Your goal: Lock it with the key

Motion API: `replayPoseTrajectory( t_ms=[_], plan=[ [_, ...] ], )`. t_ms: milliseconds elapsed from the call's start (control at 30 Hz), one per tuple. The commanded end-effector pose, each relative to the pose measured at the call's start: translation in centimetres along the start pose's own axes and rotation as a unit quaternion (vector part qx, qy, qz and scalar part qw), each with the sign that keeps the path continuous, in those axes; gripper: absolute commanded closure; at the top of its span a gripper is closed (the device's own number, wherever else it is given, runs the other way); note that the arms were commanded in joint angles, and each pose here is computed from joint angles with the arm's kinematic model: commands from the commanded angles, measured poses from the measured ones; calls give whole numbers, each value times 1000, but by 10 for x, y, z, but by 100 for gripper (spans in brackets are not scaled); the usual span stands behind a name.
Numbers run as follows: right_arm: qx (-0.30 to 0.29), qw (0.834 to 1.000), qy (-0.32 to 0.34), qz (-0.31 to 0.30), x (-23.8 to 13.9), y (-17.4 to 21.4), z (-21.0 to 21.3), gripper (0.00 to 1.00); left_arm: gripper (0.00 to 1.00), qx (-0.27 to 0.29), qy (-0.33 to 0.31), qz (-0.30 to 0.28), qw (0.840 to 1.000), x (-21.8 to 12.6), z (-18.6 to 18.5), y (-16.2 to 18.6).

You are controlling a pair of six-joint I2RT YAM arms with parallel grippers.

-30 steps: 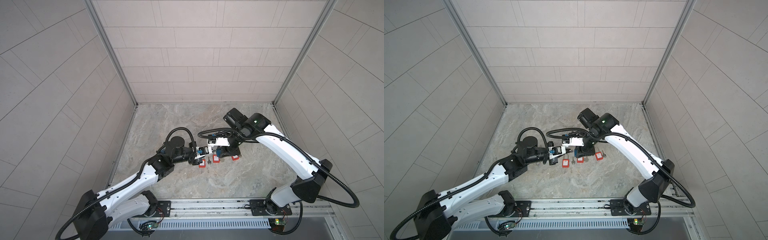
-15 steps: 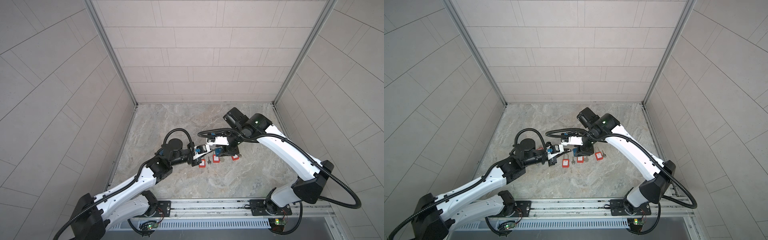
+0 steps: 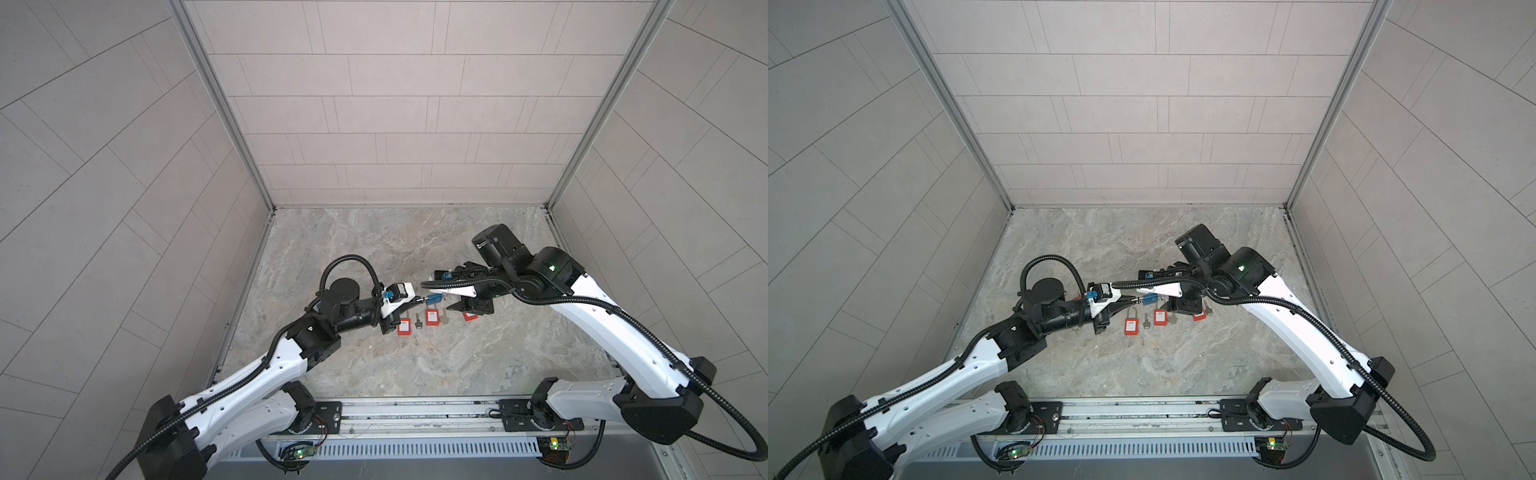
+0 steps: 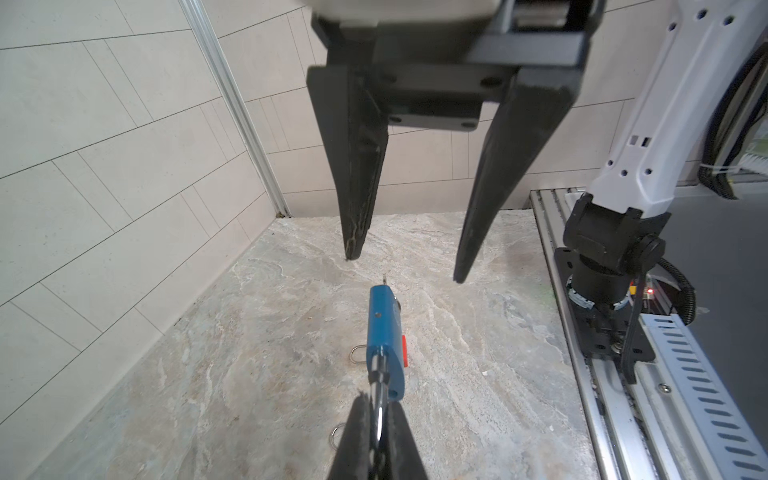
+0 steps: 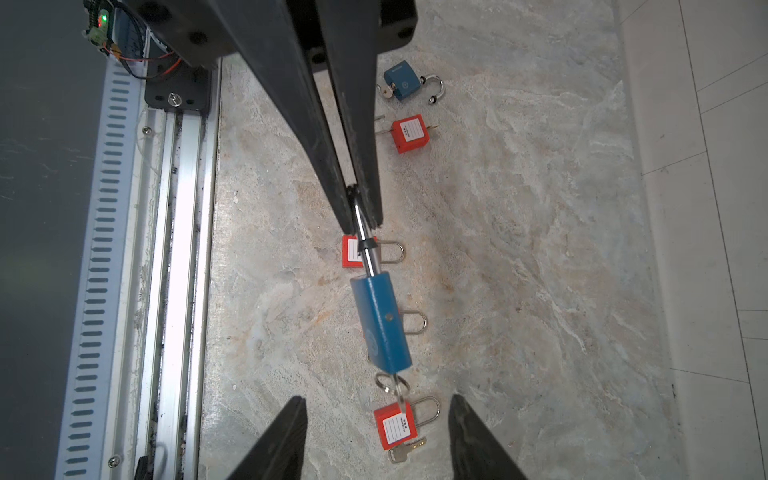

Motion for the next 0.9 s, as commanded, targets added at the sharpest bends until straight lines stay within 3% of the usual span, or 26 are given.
replayPoseTrajectory(
  t_ms=[0, 167, 300, 367, 567, 767, 833, 867],
  plan=[
    [-9, 1000, -14, -2, 10, 1, 1, 45, 100, 15, 33, -55, 998, -7, -9, -30],
    [-22, 997, -62, -40, 16, -12, 14, 50, 100, 12, 42, -58, 997, -7, -12, -32],
    [-37, 995, -82, -38, 21, -12, 23, 67, 100, 15, 41, -59, 997, -5, -10, -34],
    [-39, 994, -96, -37, 22, -10, 27, 69, 100, 17, 38, -58, 997, -5, -10, -34],
    [-40, 994, -100, -32, 22, -7, 30, 83, 100, 21, 42, -56, 997, -5, -10, -36],
    [-42, 994, -91, -42, 19, -12, 26, 90, 100, 19, 40, -53, 998, -6, -10, -36],
    [-42, 995, -84, -39, 18, -13, 24, 90, 80, 15, 23, -39, 999, -7, -6, -32],
    [-42, 995, -81, -38, 17, -13, 23, 90, 74, 14, 14, -30, 999, -8, -4, -29]
  ],
)
Point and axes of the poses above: each gripper's point midway between its finger pads, its own x axis out along the fingers, its own z axis along the line the jaws close on, y = z × x, the point moved 3 cm from there along -x, back along the fingers, and after that the axes turned 1 degree about -x, right-handed, at the moved point
